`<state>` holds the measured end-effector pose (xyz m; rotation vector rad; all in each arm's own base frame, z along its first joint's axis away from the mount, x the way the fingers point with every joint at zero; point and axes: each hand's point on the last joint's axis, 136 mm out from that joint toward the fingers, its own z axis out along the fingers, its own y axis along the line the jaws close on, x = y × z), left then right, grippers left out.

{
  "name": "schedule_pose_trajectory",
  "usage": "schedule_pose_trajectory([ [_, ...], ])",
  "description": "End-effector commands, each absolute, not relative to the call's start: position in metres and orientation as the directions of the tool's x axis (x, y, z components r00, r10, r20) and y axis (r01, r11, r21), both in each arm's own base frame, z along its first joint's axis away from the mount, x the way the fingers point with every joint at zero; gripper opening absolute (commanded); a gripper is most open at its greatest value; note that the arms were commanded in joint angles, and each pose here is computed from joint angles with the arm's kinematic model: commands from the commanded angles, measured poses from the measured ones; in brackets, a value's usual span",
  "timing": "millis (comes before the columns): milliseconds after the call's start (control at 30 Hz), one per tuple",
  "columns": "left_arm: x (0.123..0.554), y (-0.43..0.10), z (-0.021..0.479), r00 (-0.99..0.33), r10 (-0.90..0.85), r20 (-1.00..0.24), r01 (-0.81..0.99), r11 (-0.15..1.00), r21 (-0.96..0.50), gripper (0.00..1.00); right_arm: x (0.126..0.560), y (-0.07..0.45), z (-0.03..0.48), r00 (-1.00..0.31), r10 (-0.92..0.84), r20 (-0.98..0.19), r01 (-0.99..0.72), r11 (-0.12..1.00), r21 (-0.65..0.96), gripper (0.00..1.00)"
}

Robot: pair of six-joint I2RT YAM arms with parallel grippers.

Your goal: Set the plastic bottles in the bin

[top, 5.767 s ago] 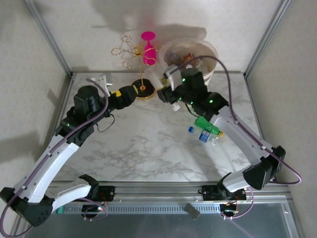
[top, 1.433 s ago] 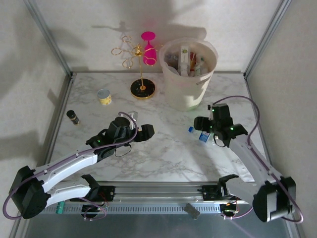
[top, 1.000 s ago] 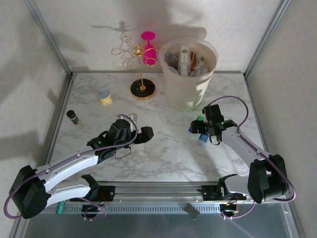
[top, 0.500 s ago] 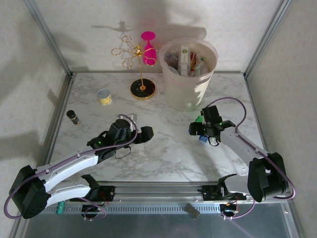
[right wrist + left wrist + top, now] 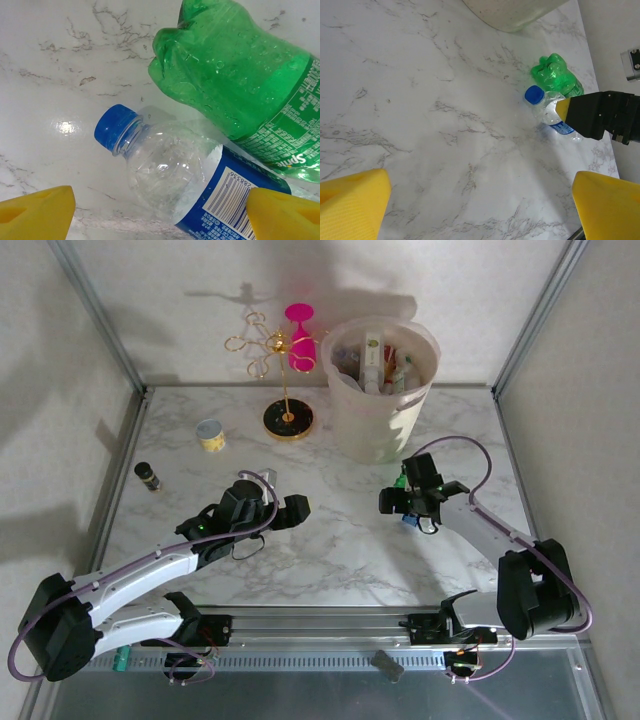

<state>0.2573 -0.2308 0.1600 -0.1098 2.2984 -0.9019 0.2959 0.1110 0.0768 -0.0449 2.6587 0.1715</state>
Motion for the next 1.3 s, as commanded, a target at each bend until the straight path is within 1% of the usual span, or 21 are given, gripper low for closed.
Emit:
schedule_pose_trajectory([
  [0, 0.261, -0.228, 0.166, -0.761, -0.309, -0.571, 0.163, 0.76, -0.629, 0.93, 0.285, 0.111, 0.074, -0.912, -0.014, -0.411, -0.055, 0.995, 0.087, 0.89],
  [233, 0.261, -0.227, 0.167, -0.756, -0.312, -0.576, 0.165, 0.761, -0.628, 0.93, 0.291, 0.103, 0.091, -0.896, -0.014, -0.445, -0.036, 0.998, 0.042, 0.91],
  [300, 0.261, -0.227, 0.169, -0.754, -0.311, -0.578, 0.172, 0.756, -0.631, 0.93, 0.294, 0.093, 0.087, -0.895, -0.007, -0.446, -0.003, 1.0, -0.01, 0.92],
  [367, 0.26, -0.227, 0.171, -0.752, -0.311, -0.581, 0.177, 0.754, -0.633, 0.93, 0.297, 0.084, 0.082, -0.896, 0.003, -0.443, 0.029, 0.998, -0.053, 0.95],
  [500, 0.26, -0.227, 0.172, -0.748, -0.308, -0.588, 0.183, 0.756, -0.629, 0.93, 0.3, 0.081, 0.068, -0.909, 0.008, -0.416, 0.043, 0.996, -0.074, 0.96],
  [633, 0.259, -0.225, 0.172, -0.746, -0.305, -0.592, 0.185, 0.759, -0.624, 0.93, 0.297, 0.09, 0.059, -0.926, 0.002, -0.379, 0.017, 0.999, -0.035, 0.96],
  [800, 0.261, -0.224, 0.172, -0.745, -0.307, -0.592, 0.183, 0.76, -0.624, 0.94, 0.285, 0.117, 0.059, -0.939, -0.048, -0.339, -0.07, 0.996, 0.051, 0.96],
  [900, 0.262, -0.225, 0.172, -0.747, -0.306, -0.591, 0.184, 0.758, -0.626, 0.94, 0.277, 0.128, 0.059, -0.942, -0.075, -0.327, -0.105, 0.992, 0.076, 0.95],
  [967, 0.262, -0.226, 0.171, -0.748, -0.307, -0.588, 0.185, 0.755, -0.629, 0.93, 0.275, 0.129, 0.054, -0.944, -0.086, -0.317, -0.112, 0.992, 0.063, 0.93],
  [1133, 0.263, -0.227, 0.173, -0.749, -0.309, -0.586, 0.186, 0.751, -0.633, 0.94, 0.279, 0.13, 0.043, -0.947, -0.091, -0.309, -0.111, 0.993, 0.046, 0.86],
  [1267, 0.263, -0.225, 0.171, -0.751, -0.312, -0.582, 0.175, 0.756, -0.631, 0.93, 0.291, 0.13, 0.038, -0.94, -0.073, -0.333, -0.086, 0.996, 0.026, 0.79],
])
